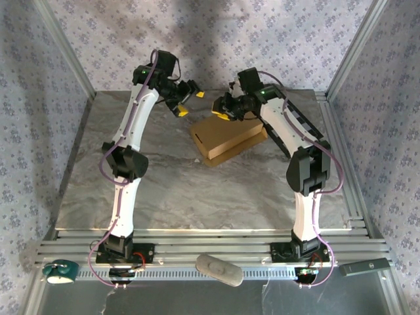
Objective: Fold the paper box
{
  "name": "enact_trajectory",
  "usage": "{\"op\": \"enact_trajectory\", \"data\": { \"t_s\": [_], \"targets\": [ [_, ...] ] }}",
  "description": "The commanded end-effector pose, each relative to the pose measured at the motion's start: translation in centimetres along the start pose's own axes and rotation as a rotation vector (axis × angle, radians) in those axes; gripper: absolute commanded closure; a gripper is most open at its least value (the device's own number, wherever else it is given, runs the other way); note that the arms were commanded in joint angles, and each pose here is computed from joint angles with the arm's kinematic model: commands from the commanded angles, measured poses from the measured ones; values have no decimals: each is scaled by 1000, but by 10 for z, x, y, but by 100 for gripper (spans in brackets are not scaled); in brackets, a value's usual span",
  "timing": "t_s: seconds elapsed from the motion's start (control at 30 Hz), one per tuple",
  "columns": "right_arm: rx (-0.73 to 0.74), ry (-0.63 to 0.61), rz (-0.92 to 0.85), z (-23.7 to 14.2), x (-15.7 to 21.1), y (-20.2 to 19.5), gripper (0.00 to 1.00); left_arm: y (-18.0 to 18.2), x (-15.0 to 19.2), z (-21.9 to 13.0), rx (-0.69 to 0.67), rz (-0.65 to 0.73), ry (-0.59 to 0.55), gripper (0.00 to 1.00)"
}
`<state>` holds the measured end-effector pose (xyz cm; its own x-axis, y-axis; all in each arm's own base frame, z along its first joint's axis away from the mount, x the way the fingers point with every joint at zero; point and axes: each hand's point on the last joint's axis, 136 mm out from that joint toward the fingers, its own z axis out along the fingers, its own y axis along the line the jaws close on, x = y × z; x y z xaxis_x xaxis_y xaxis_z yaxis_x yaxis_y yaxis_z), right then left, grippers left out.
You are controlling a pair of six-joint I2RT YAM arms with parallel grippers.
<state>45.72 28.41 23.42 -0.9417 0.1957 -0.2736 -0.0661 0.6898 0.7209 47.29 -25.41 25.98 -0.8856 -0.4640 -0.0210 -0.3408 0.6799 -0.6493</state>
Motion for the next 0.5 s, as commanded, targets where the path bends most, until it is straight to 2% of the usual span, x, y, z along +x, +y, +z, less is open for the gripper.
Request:
{"op": "enact_trajectory", "data": {
  "t_s": [0.0,0.07,0.17,0.27,0.33,0.47],
  "targets": [
    [44,6,17,-11,3,-13,66,-20,4,-3,56,17,-14,19],
    [122,-18,-12,-22,0,-28,65,-3,-3,-8,-18,26,-59,19],
    [301,-52,-48,-39,-5,-73,58,25,-8,-3,-71,-10,-31,19],
    [363,-95,16,-51,-18,-125,54,50,-5,13,-124,1,-14,18],
    [408,-111,45,-58,-28,-159,52,61,1,34,-98,-20,24,18],
    [462,-117,63,-60,-53,-199,51,73,9,68,-49,-15,43,16]
  ]
}}
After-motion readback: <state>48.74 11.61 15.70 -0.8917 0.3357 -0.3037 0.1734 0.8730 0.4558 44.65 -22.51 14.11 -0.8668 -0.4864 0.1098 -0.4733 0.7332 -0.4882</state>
